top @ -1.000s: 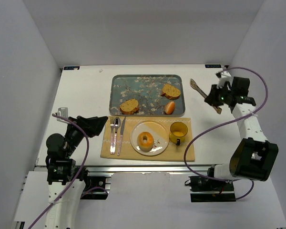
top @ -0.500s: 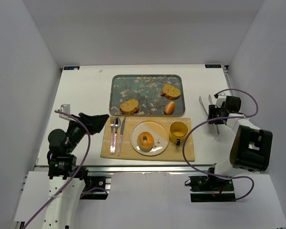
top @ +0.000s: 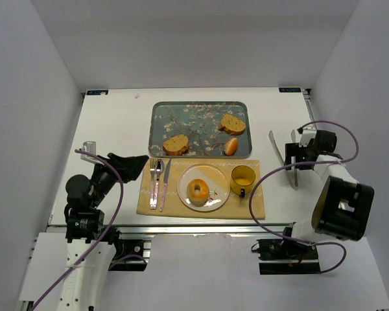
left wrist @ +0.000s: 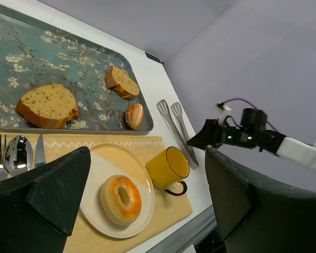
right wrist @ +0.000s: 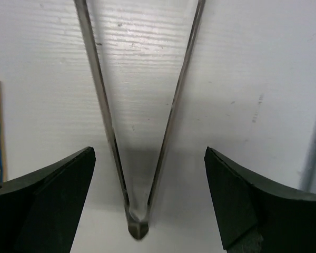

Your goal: Place the bread

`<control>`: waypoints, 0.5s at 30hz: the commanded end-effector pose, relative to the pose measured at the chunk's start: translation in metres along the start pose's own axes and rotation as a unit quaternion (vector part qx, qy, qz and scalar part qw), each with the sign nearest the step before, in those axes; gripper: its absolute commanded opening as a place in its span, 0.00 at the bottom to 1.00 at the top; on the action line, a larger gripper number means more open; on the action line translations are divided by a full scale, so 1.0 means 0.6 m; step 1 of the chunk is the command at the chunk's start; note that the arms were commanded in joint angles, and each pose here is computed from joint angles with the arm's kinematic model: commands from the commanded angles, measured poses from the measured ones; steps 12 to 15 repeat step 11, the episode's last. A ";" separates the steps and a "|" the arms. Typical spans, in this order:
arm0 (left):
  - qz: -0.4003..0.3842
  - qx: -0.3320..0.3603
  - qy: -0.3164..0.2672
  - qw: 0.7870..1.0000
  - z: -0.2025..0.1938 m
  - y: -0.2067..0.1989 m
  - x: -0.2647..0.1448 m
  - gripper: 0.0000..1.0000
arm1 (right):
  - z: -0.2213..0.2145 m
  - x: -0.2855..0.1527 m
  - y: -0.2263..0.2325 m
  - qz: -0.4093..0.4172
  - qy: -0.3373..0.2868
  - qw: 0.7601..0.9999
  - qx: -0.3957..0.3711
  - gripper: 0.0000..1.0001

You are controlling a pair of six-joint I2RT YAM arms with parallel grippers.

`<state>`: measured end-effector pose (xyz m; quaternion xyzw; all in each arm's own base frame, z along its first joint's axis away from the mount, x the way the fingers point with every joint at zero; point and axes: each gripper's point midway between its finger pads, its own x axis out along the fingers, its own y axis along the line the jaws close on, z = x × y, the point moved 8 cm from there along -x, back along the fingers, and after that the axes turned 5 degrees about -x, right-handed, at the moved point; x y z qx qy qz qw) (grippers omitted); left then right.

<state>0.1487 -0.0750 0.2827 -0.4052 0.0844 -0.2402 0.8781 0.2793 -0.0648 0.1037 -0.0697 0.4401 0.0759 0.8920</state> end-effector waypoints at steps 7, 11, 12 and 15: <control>-0.011 0.010 -0.003 1.000 0.003 -0.002 0.002 0.98 | 0.137 -0.130 -0.019 -0.020 -0.130 0.991 -0.017 0.89; -0.013 0.009 0.001 1.000 0.001 0.001 0.006 0.98 | 0.187 -0.169 -0.001 0.047 -0.184 0.981 -0.032 0.89; -0.013 0.009 0.001 1.000 0.001 0.001 0.006 0.98 | 0.187 -0.169 -0.001 0.047 -0.184 0.981 -0.032 0.89; -0.013 0.009 0.001 1.000 0.001 0.001 0.006 0.98 | 0.187 -0.169 -0.001 0.047 -0.184 0.981 -0.032 0.89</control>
